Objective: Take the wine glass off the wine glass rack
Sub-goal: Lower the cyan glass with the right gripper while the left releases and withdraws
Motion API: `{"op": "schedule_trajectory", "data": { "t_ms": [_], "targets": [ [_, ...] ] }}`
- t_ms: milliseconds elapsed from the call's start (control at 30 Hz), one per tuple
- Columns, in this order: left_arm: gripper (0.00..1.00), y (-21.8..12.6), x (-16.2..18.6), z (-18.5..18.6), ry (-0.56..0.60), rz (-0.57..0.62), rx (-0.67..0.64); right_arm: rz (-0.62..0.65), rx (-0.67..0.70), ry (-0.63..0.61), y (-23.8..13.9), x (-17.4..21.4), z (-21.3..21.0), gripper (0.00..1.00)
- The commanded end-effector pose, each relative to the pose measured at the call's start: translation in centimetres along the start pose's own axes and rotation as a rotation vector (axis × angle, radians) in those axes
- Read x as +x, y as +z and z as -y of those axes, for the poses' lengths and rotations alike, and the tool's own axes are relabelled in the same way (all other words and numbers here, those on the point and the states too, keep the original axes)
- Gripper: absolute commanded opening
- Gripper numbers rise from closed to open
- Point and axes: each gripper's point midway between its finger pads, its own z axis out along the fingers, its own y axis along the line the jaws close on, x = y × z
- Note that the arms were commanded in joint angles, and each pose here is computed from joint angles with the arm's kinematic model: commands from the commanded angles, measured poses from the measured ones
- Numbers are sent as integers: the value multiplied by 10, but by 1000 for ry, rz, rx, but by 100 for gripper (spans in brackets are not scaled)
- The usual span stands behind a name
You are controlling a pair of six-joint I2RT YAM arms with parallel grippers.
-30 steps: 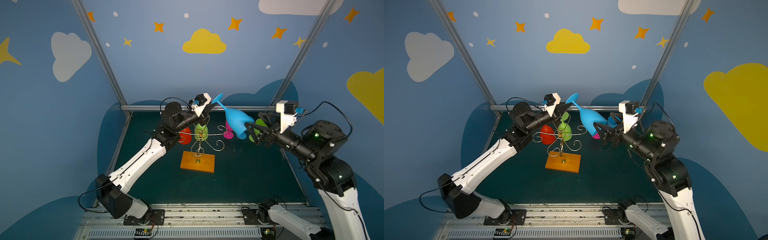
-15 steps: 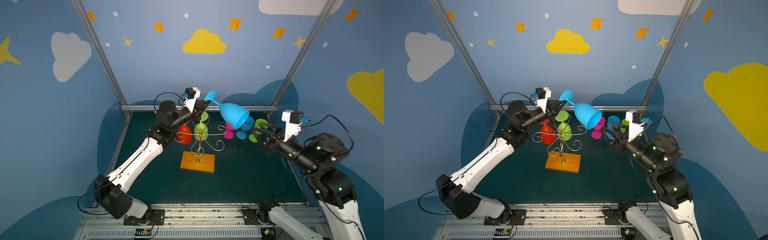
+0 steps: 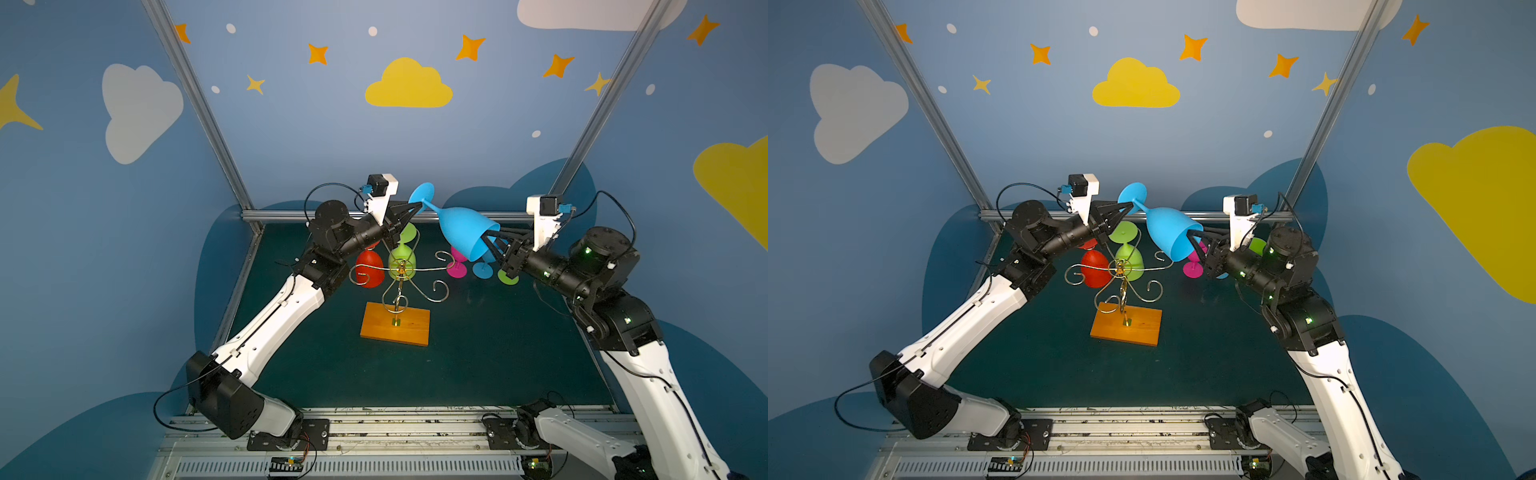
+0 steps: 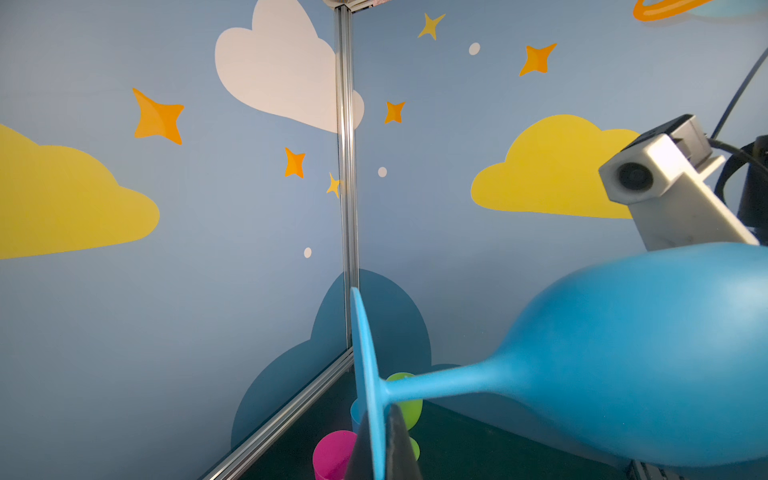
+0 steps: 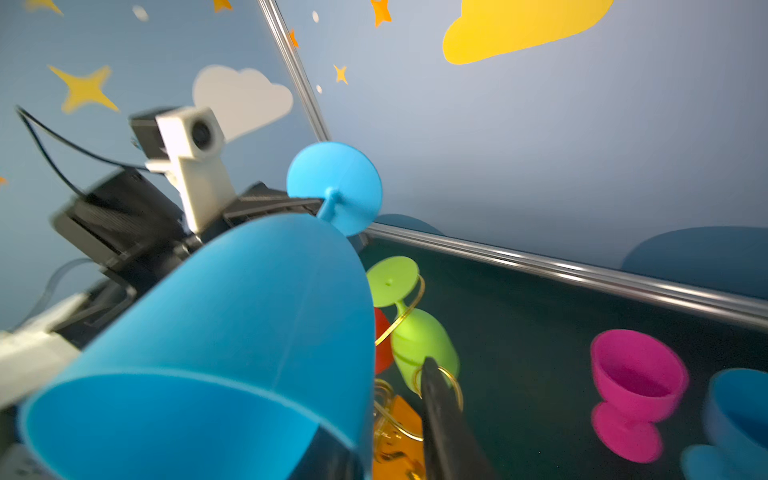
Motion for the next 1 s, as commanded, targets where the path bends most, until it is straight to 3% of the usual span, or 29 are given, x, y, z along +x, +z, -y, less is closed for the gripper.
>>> {"op": "schedule_trajectory", "data": {
  "t_ms": [0, 133, 167, 233, 267, 333, 567, 800, 967],
  "targets": [
    [3, -7, -13, 6, 6, 32, 20, 58, -45, -21, -3, -21, -12, 4],
    [7, -7, -14, -2, 6, 37, -14, 72, -13, -18, -7, -25, -8, 0],
    [17, -8, -16, -6, 1, 42, -35, 80, 7, -21, -10, -27, -5, 0],
    [55, -11, -19, -14, -16, 57, -83, 92, 58, -33, -17, -30, 1, 0],
    [64, -13, -20, -20, -24, 61, -112, 102, 92, -45, -22, -32, 5, 0],
    [72, -19, -24, -29, -30, 68, -156, 112, 157, -66, -34, -35, 13, 0],
    [79, -57, -35, -77, -129, 109, -353, 19, 386, -146, -80, -16, 36, 0],
    [79, -125, -17, -135, -365, 101, -554, -281, 664, -174, -125, 47, 79, 0],
    [77, -161, 11, -149, -519, 87, -593, -462, 738, -163, -130, 84, 98, 0]
  ]
}}
